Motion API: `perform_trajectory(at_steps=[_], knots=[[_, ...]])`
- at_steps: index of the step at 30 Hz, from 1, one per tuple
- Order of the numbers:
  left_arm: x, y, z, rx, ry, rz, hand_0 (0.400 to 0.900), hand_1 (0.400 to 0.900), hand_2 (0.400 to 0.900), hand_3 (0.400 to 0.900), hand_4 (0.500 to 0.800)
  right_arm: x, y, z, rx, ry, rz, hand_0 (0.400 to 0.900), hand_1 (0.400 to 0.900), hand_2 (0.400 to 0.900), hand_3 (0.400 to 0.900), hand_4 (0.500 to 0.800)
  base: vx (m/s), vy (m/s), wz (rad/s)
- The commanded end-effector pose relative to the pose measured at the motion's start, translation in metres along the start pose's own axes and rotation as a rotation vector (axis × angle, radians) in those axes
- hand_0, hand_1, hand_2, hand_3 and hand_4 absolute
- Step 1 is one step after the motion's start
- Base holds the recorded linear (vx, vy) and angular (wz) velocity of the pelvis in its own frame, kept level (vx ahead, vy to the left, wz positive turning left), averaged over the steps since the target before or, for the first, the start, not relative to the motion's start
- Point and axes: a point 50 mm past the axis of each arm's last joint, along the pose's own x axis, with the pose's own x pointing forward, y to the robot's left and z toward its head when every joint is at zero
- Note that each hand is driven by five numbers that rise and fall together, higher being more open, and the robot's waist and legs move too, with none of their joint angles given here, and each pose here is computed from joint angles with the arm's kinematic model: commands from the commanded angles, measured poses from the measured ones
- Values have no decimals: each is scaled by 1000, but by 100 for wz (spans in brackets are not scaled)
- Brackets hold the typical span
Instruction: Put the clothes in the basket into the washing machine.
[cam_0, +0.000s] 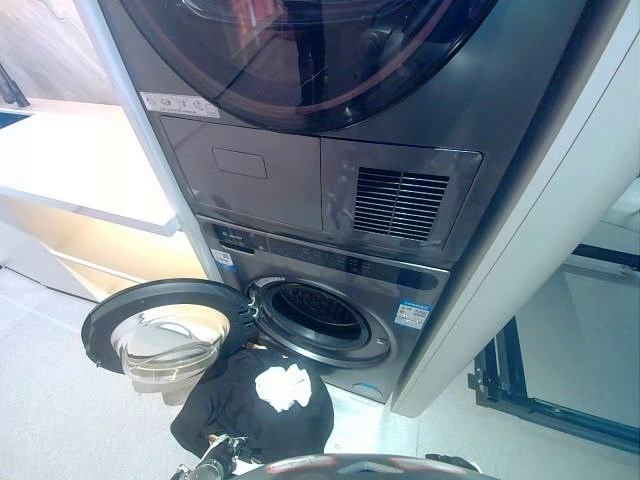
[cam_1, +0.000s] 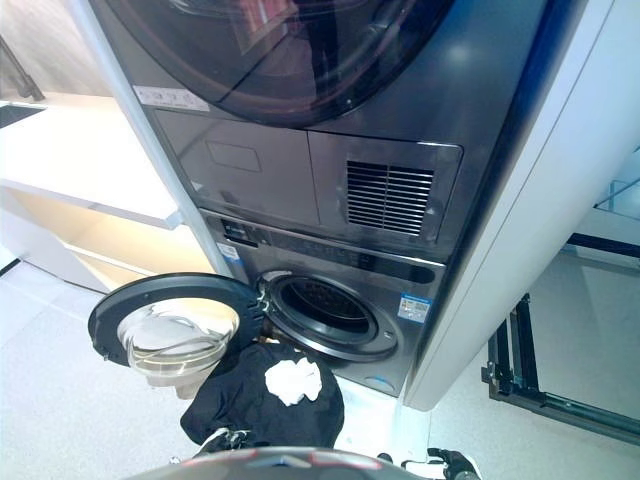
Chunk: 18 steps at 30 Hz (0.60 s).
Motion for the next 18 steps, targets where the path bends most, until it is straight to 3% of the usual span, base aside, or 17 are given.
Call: perform_trajectory(at_steps=[1, 10, 15, 18], knots=[[4, 26, 23, 22, -59, 72, 900, 900, 900, 900, 800, 1, 1, 0, -49, 28, -8, 900, 900, 900, 900, 800, 0, 0, 0], [4, 32, 34, 116, -95, 97, 900, 900, 900, 900, 800, 1, -6, 2, -39, 23, -29, 900, 900, 900, 900, 800, 0, 0, 0], [2, 52, 69, 298, -233, 149, 900, 900, 900, 900, 800, -2, -36, 3, -7, 24, -117, 900, 900, 900, 900, 800, -45, -10, 2], [1, 67, 88, 321, -265, 193, 900, 900, 900, 900, 800, -4, -58, 10, 4, 16, -179, 900, 900, 900, 900, 800, -116, -15, -5]])
